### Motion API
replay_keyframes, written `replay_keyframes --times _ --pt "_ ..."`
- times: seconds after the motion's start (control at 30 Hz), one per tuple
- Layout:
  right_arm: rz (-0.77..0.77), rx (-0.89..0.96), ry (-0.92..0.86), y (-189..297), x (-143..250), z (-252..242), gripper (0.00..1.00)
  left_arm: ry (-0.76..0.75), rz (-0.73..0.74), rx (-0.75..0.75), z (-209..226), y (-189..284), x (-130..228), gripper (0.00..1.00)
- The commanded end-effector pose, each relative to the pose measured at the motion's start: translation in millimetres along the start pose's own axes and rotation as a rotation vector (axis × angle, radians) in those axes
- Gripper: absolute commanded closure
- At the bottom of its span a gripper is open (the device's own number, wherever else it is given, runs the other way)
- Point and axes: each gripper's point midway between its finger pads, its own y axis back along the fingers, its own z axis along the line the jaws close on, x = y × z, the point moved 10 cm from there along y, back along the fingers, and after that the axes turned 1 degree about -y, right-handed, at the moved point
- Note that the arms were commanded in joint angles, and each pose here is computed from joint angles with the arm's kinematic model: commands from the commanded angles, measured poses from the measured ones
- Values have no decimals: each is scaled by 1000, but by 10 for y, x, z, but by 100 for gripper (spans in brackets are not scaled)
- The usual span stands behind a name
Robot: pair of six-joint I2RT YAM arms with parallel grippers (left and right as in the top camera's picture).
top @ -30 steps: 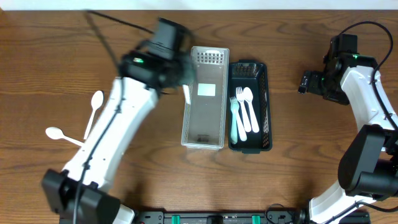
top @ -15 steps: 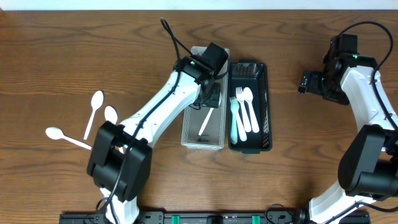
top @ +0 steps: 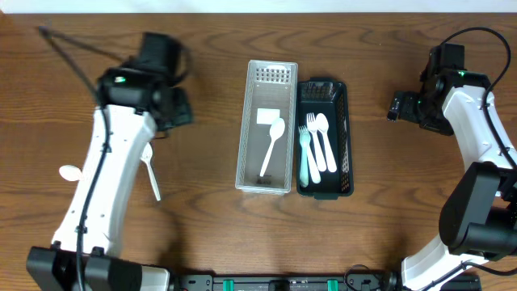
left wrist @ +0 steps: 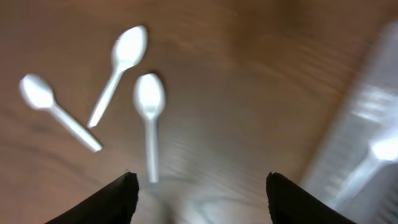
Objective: Pack container
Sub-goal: 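Carry the spoon into the clear white basket and release, then lower left gripper onto the next white spoon and grasp it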
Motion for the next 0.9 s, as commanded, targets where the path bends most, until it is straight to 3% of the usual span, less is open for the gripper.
replay_keyframes --times 0.0,0.37,0.6,0.87 --pt "-31 -10 1 97 -33 -24 1 47 116 -40 155 -408 113 30" --pt "-23 -8 1 96 -22 -27 1 124 230 -1 343 -1305 617 26" --pt "-20 -7 1 96 -17 -27 1 231 242 8 609 -1481 634 23" --pt "-11 -5 2 96 -4 -30 1 155 211 56 579 -1593 555 20"
